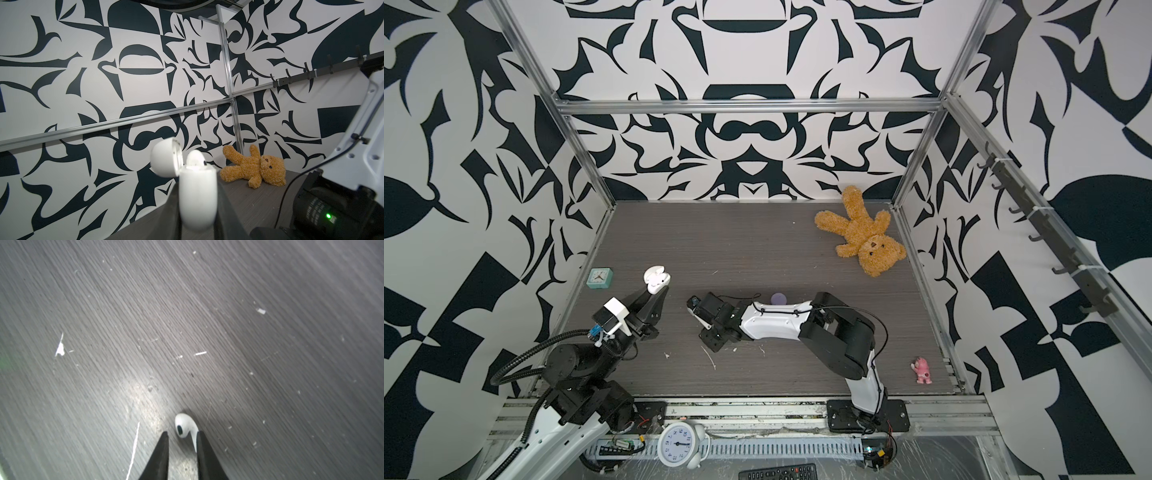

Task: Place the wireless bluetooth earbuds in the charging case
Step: 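Close the right gripper on the second white earbud's stem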

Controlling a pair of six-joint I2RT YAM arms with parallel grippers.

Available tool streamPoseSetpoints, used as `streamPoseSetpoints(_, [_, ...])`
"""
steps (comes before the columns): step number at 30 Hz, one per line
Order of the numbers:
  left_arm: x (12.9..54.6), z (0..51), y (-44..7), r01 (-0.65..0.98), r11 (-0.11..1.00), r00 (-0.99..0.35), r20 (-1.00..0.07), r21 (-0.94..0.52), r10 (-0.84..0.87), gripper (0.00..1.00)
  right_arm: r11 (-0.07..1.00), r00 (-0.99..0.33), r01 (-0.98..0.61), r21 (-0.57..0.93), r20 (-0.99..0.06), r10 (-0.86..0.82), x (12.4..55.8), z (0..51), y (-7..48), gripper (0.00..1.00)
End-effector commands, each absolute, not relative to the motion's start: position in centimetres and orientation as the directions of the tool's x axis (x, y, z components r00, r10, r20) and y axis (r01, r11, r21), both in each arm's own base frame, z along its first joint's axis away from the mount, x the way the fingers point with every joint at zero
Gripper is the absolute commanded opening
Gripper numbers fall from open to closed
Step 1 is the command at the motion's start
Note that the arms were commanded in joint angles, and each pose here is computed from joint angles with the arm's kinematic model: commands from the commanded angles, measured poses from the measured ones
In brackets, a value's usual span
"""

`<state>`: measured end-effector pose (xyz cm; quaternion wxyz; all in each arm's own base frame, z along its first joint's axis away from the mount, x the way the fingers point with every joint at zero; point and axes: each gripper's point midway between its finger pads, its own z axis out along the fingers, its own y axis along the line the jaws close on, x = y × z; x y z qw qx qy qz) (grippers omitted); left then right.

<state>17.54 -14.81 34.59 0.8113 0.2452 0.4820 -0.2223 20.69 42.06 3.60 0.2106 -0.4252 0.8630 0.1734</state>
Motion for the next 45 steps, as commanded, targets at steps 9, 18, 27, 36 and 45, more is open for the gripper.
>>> streamPoseSetpoints(9, [17.2,35.1,-14.6,0.592,0.783,0.459,-0.878,0.19,-0.134,0.0,0.567,-0.527,-0.815,0.117,-0.557,-0.642,21.4,5.4,43.3,0.23])
streamPoseSetpoints(18, [17.2,35.1,-14.6,0.594,0.782,0.458,-0.879,0.189,-0.135,0.0,0.563,-0.53,-0.817,0.126,-0.546,-0.648,20.8,4.8,43.6,0.22])
streamPoseSetpoints(27, [17.2,35.0,-14.7,0.598,0.778,0.456,-0.88,0.19,-0.136,0.0,0.563,-0.525,-0.819,0.11,-0.539,-0.658,20.3,4.2,43.8,0.21])
streamPoseSetpoints(36, [17.1,35.1,-14.7,0.6,0.777,0.456,-0.879,0.189,-0.138,0.0,0.577,-0.511,-0.814,0.062,-0.548,-0.662,20.3,4.1,43.8,0.18])
streamPoseSetpoints(45, [17.1,35.1,-14.7,0.598,0.778,0.458,-0.878,0.19,-0.138,0.0,0.571,-0.456,-0.82,-0.035,-0.562,-0.69,19.8,3.9,43.8,0.16])
